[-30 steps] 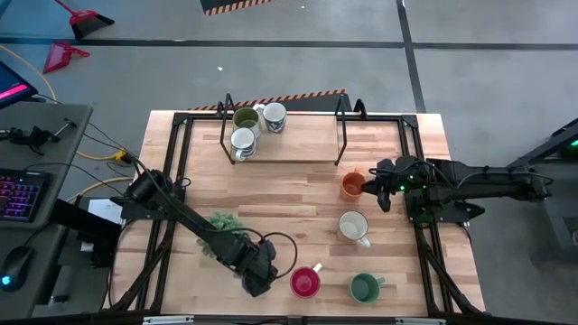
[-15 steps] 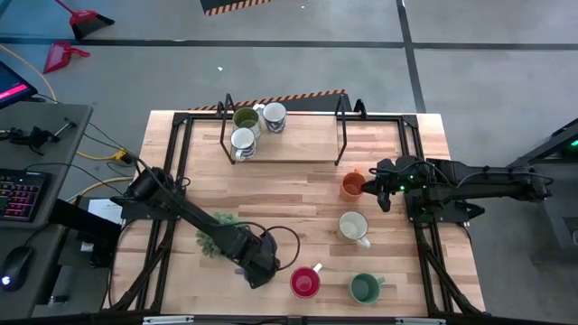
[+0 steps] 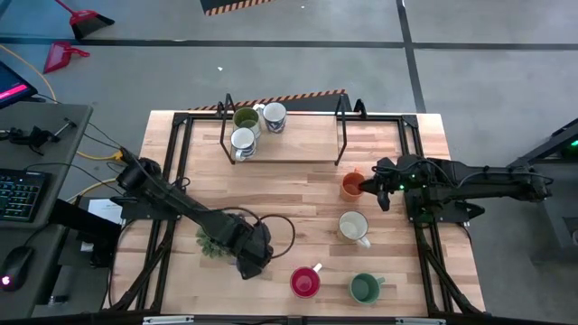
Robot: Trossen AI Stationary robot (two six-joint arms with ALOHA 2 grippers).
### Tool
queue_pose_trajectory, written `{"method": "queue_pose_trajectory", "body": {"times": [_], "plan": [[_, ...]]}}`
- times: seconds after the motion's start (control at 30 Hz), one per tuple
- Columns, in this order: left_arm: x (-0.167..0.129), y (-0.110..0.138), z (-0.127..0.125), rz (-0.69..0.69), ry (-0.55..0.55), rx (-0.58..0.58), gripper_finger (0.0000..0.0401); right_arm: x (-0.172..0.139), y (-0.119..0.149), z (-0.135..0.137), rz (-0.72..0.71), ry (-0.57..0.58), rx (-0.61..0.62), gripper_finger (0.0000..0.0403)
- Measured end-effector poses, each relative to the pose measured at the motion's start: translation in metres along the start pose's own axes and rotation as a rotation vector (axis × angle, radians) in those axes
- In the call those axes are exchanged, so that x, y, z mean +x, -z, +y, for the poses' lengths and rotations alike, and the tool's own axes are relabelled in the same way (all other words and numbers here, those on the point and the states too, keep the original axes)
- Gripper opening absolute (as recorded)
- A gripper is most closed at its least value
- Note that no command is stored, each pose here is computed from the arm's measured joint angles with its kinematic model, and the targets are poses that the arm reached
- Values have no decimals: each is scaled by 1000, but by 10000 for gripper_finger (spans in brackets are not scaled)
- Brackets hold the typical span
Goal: Place coffee mugs
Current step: Put the light purple mug on the shelf aligned with the other white mug
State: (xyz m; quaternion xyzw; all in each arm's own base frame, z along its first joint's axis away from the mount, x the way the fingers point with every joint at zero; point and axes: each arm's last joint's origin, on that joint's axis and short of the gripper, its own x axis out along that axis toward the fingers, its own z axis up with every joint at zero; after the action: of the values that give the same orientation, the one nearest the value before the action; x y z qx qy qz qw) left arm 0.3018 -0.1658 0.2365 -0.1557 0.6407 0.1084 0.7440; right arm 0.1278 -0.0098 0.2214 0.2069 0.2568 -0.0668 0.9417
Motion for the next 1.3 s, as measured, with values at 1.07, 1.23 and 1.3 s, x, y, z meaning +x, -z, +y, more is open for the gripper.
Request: {"method": "queue_pose_trajectory", "body": {"times": [1.07,1.23,1.3], "plan": [[-88,-29,104,-232,-90,24,6,-1,-14,6,-146,-60,-9,37],[-90,-40,123,-236,-119,13,6,-1,-14,6,-149,-57,-9,37],[-90,-44,132,-237,-129,-1,6,-1,-14,5,-155,-42,-8,37]]}}
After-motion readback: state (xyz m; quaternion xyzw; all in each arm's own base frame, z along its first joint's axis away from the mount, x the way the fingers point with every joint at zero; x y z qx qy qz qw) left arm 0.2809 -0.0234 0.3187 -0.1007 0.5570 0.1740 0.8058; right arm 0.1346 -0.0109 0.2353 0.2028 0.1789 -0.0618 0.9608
